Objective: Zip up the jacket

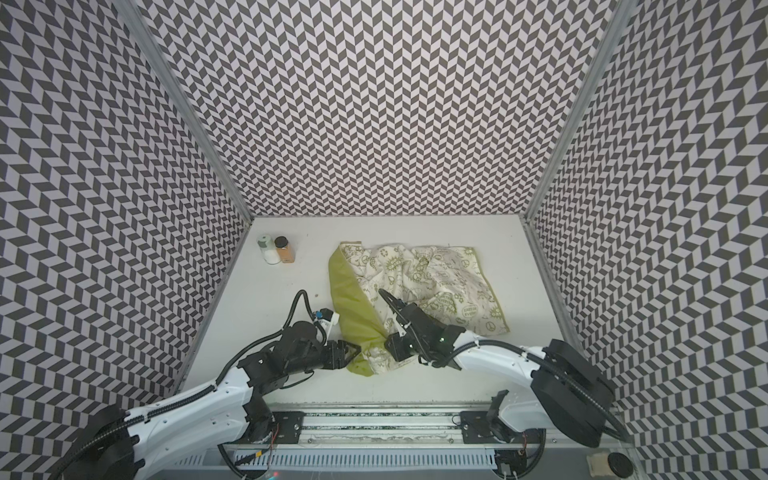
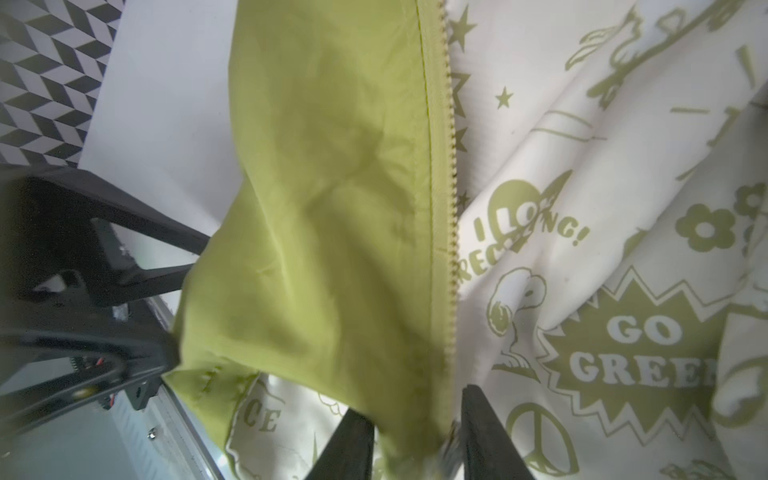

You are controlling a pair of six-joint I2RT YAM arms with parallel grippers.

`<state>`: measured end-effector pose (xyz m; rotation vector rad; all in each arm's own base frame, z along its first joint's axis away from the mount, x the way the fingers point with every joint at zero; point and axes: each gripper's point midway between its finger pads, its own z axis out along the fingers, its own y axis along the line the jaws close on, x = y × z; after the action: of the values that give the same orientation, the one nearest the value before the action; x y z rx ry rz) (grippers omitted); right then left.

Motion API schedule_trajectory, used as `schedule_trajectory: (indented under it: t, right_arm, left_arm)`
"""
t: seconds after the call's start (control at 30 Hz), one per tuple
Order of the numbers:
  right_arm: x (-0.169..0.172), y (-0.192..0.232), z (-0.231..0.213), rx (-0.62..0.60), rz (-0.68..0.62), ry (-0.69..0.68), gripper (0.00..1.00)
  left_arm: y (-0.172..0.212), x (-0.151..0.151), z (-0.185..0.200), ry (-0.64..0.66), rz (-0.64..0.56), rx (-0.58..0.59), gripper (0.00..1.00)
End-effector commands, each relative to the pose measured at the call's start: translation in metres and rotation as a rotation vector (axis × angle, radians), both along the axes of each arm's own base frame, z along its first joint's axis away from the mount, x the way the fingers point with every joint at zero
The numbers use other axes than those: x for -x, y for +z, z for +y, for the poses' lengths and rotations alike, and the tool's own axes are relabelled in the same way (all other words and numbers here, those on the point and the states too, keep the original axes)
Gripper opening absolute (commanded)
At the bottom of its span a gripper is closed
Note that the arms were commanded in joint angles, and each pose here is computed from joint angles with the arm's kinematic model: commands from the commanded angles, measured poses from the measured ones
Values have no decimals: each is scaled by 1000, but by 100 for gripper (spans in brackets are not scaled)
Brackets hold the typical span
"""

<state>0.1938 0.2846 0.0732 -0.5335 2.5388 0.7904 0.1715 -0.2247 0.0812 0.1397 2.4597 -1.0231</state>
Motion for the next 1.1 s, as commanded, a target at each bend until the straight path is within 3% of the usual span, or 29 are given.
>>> schedule_trajectory:
  t: [0.0,0.13,0.37,0.53,0.77,1.07]
  right_arm:
    - [-1,21,6,-102,-35,40,38]
    - [-7,24,8,-168,-38,55,40]
    - [-28,13,24,-135,-35,105,40]
    - [-43,-5,29,-55,-39,106,39]
    - [-33,-6,50,-117,-8,188,38]
    - [-18,24,61,-206,0,181,6]
  left_arm:
    - [-21,0,15,18,12,-127,49]
    - [-23,-1,22,38,6,-158,41]
    - [-11,-5,27,77,-26,-144,30]
    - [-11,-6,32,108,-29,-144,30]
    - [-11,-11,39,151,-28,-170,21]
    - [0,-37,59,268,-42,-182,10]
